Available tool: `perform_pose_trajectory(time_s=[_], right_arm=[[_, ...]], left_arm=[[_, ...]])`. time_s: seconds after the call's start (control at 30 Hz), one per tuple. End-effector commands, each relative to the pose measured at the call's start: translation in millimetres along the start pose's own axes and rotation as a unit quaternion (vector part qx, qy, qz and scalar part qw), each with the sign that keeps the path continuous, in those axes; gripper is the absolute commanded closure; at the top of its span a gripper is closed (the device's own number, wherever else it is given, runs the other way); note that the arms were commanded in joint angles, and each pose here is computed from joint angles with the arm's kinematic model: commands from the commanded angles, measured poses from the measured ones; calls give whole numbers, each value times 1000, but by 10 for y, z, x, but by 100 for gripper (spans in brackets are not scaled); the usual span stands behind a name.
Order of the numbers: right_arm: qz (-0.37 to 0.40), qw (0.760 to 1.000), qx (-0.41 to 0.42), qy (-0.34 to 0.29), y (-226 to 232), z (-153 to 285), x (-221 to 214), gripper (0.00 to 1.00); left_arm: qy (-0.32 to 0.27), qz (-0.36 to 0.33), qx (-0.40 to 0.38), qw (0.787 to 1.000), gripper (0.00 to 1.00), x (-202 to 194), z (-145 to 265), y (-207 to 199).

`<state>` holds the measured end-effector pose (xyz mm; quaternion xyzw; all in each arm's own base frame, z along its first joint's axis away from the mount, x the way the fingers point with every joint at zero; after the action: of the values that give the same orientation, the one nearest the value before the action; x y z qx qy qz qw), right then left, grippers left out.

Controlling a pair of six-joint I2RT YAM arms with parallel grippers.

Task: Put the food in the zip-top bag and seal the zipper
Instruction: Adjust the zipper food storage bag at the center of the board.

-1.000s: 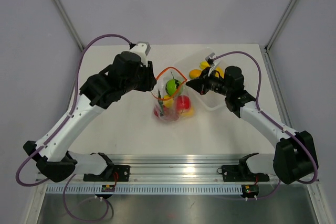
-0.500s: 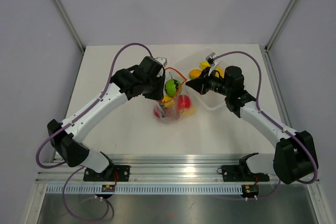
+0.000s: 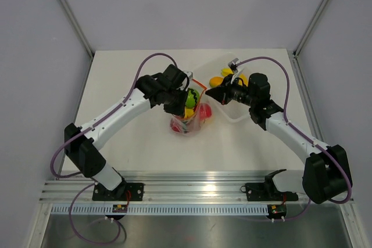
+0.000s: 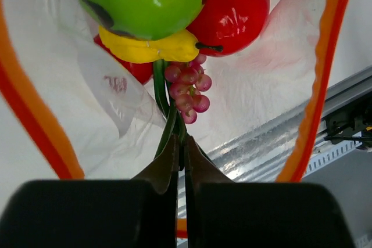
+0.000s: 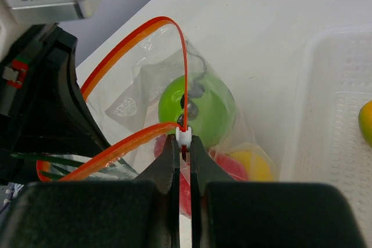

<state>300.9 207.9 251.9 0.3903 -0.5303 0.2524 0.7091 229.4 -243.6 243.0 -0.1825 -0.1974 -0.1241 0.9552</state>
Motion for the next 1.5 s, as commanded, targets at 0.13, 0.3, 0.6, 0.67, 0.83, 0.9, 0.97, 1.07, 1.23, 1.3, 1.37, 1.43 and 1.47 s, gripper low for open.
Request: perform_pose_trajectory(time_s=[0.13, 0.3, 0.6, 0.67, 0.83, 0.9, 0.97, 1.07, 1.23, 1.3, 1.37, 1.43, 1.47], right_arm=[[13, 999, -3, -47, 74, 22, 373, 100], [0, 999, 0, -49, 107, 27, 387, 100], [-5, 999, -7, -38, 133, 94, 317, 100], [-6, 999, -10, -35, 132, 97, 302, 100], [-12, 999, -14, -27, 127, 100, 294, 100], [-25, 999, -21, -18, 108, 93, 277, 100], [-41, 999, -25, -8, 114, 82, 301, 100], [-66, 997, -28, 15, 104, 43, 303, 100], [-71, 997, -23, 27, 143, 0, 277, 100], [-62, 997, -22, 29, 154, 8, 272, 100], [-52, 998, -16, 30, 183, 28, 283, 100], [-42, 998, -15, 32, 184, 44, 292, 100], [-29, 999, -14, 30, 189, 60, 308, 100]], left_arm=[[-7, 0, -57, 998, 100, 184, -176, -234], [10, 16, -59, 998, 100, 363, -489, -294], [-70, 72, -40, 994, 100, 854, -614, -115], [-59, 69, -43, 995, 100, 852, -680, -127], [-56, 50, -46, 996, 100, 783, -534, -117], [-78, 36, -53, 995, 98, 827, -267, -153], [-99, 17, -51, 994, 86, 875, -59, -160], [-138, -6, -43, 990, 55, 940, 333, -158], [-189, -58, -32, 980, 42, 905, 799, -181], [-206, -82, -9, 975, 42, 905, 841, -161], [-220, -123, -4, 968, 42, 891, 890, -209], [-233, -164, -4, 959, 43, 913, 917, -236], [-248, -181, -12, 952, 43, 938, 920, -287]])
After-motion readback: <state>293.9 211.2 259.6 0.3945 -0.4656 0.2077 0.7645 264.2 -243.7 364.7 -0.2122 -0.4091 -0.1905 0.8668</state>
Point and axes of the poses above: each gripper's point midway between its finger pads, its own z axis back along the fingers, its own y axis along the line the jaws close on, x = y × z, the point moved 5 cm from there along z, back along the fingers, and after that the axes turned 5 degrees about z, right-handed, at the moved point
